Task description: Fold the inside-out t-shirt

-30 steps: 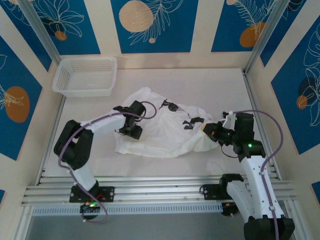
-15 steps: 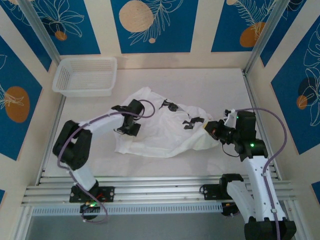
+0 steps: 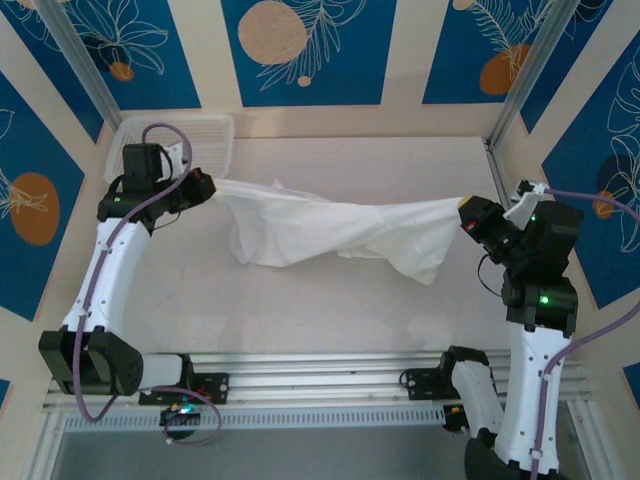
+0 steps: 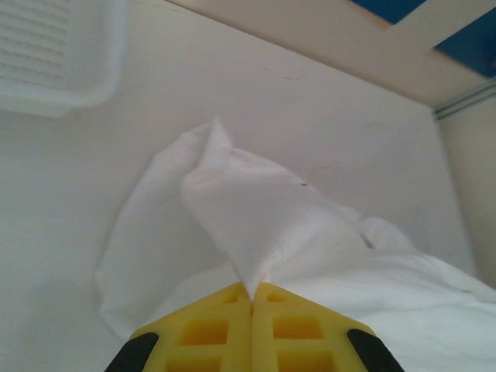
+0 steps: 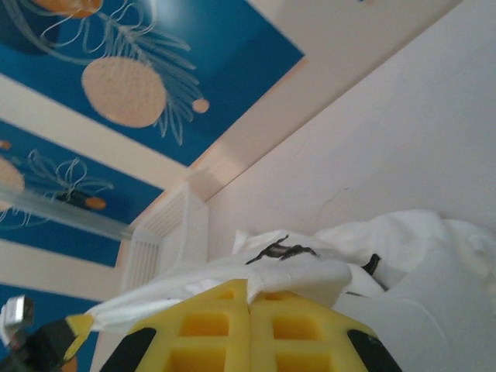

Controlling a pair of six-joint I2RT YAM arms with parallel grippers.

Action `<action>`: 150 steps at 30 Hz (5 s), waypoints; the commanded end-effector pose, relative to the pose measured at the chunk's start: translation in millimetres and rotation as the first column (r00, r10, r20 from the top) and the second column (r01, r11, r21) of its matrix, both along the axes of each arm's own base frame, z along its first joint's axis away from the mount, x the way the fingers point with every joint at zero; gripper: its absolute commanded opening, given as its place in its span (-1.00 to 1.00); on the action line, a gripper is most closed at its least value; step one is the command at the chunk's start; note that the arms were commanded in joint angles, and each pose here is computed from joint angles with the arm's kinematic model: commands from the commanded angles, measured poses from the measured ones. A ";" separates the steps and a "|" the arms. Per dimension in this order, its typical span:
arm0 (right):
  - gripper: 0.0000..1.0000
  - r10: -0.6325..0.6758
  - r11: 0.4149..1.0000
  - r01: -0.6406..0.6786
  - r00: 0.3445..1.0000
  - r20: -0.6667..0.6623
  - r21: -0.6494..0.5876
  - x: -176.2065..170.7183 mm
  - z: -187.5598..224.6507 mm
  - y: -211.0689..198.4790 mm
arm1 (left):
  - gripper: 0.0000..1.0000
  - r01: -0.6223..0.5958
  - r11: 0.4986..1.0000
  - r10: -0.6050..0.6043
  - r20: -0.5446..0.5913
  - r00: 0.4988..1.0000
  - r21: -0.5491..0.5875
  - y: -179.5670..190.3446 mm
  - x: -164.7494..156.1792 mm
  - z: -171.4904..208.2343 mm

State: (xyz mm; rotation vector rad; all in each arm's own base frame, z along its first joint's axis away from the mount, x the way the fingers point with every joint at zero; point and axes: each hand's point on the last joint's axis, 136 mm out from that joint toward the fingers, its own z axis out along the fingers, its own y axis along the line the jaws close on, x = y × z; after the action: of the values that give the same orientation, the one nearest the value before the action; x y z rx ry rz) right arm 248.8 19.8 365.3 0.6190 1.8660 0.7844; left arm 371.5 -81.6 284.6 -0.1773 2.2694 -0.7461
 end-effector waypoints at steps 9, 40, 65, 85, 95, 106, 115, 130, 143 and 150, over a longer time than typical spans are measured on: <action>-1.00 -0.037 0.996 0.030 0.996 0.082 0.086 0.9 45.6 -15.9 | -1.00 0.256 0.935 -0.221 0.164 0.961 -0.246 -25.0 -24.2 64.6; -1.00 0.171 0.976 -0.108 0.915 -0.366 0.187 60.4 -101.4 21.6 | -0.68 -0.102 0.969 0.173 -0.321 0.931 0.226 22.7 49.0 -217.1; -1.00 0.225 0.974 -0.194 0.897 -0.380 0.119 54.1 -97.3 51.3 | -0.24 0.019 0.944 0.124 -0.406 0.905 0.329 -5.2 14.5 -226.4; -1.00 0.215 0.969 -0.175 0.945 -0.246 0.175 65.9 -34.0 55.5 | -1.00 -0.081 0.991 0.107 -0.253 0.962 0.110 -13.5 29.9 -120.4; -1.00 -0.129 0.978 0.047 0.903 0.409 0.205 51.8 245.4 -28.6 | -1.00 -0.261 0.949 0.312 0.408 0.858 -0.176 58.3 15.3 241.2; -1.00 0.185 0.982 -0.137 0.628 0.756 -0.126 -6.3 357.3 21.3 | -1.00 -0.077 0.961 0.246 0.693 0.677 -0.266 47.8 -62.4 359.3; -1.00 0.260 0.947 0.077 0.387 0.885 -0.312 -88.6 412.0 38.3 | -1.00 -0.030 0.982 0.173 0.835 0.522 -0.184 32.8 -131.8 413.9; -1.00 0.276 0.956 -0.101 0.620 0.734 -0.275 63.1 354.3 13.6 | -1.00 -0.053 0.980 0.172 0.679 0.714 -0.193 42.5 -26.0 320.2; -0.75 0.314 0.949 -0.297 0.911 0.267 -0.104 327.9 107.6 9.7 | -0.88 -0.145 0.986 0.119 0.247 0.962 0.086 -28.3 182.3 39.9; 0.30 0.290 0.955 -0.296 0.947 0.138 0.027 368.7 40.5 -10.6 | 0.05 -0.159 0.980 0.116 0.303 0.946 0.123 -31.4 227.6 46.9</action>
State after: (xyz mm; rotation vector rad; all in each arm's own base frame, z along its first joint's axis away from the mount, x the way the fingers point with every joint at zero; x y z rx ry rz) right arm 643.3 16.3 371.8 0.3000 1.8574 1.0208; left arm 600.5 -126.1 241.9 -0.1872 2.1784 -0.5505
